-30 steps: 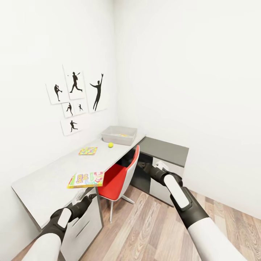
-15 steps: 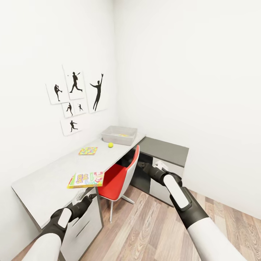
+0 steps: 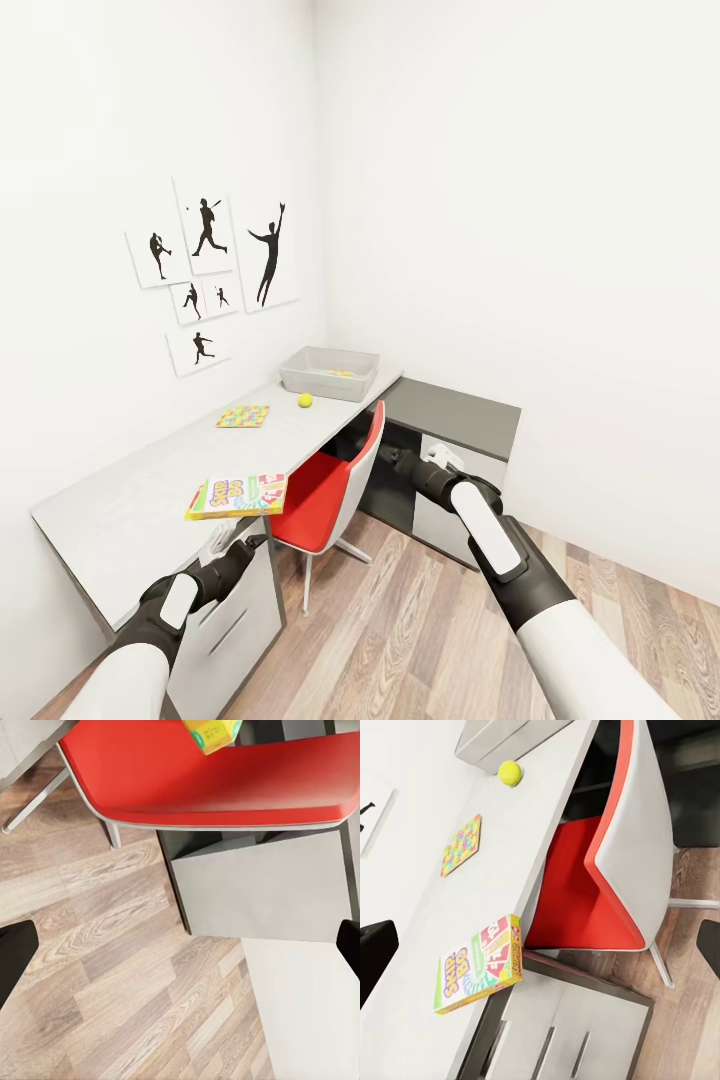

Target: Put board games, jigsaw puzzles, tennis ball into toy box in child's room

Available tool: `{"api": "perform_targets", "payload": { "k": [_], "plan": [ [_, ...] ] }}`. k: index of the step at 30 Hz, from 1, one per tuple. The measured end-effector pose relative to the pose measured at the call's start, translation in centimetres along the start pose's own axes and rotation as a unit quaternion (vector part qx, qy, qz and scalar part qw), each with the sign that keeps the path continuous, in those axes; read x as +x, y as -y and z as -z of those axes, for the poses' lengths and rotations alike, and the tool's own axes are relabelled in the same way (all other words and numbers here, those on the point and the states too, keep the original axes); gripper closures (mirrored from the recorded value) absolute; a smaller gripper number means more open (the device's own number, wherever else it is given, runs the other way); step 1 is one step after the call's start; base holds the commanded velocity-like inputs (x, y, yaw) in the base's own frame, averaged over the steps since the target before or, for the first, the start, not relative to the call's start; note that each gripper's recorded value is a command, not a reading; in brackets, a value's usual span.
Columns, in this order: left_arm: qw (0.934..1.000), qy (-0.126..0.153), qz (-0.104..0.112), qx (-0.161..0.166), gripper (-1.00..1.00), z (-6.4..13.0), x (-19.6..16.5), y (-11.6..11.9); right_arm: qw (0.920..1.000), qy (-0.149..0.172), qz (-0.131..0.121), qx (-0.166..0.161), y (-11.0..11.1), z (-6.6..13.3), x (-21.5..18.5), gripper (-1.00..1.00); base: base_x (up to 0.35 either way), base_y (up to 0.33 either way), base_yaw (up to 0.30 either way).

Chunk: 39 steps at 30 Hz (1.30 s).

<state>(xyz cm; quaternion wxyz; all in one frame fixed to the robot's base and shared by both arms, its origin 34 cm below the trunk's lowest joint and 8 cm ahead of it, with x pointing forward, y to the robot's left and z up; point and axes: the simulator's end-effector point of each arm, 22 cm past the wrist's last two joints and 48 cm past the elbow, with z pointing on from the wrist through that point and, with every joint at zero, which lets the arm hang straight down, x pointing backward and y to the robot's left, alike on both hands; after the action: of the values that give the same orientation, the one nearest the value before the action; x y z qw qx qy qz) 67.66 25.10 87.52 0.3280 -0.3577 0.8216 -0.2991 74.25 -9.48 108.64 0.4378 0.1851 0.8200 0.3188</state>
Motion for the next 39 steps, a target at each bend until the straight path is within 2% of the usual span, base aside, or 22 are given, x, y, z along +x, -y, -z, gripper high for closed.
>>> {"api": "perform_targets", "payload": {
  "k": [16, 39],
  "plan": [
    [1.0, 0.0, 0.0, 0.0, -1.0, 0.0, 0.0, 0.0, 0.9999, -0.008, 0.014, -0.003, -0.6, -0.1, 0.9, -1.0, 0.0, 0.0, 0.013],
    [1.0, 0.001, -0.001, 0.0, -1.0, 0.0, -0.1, 0.0, 0.9999, -0.008, 0.015, -0.004, -0.7, -0.1, 1.0, -1.0, 0.054, -0.093, 0.172]
  ]
}}
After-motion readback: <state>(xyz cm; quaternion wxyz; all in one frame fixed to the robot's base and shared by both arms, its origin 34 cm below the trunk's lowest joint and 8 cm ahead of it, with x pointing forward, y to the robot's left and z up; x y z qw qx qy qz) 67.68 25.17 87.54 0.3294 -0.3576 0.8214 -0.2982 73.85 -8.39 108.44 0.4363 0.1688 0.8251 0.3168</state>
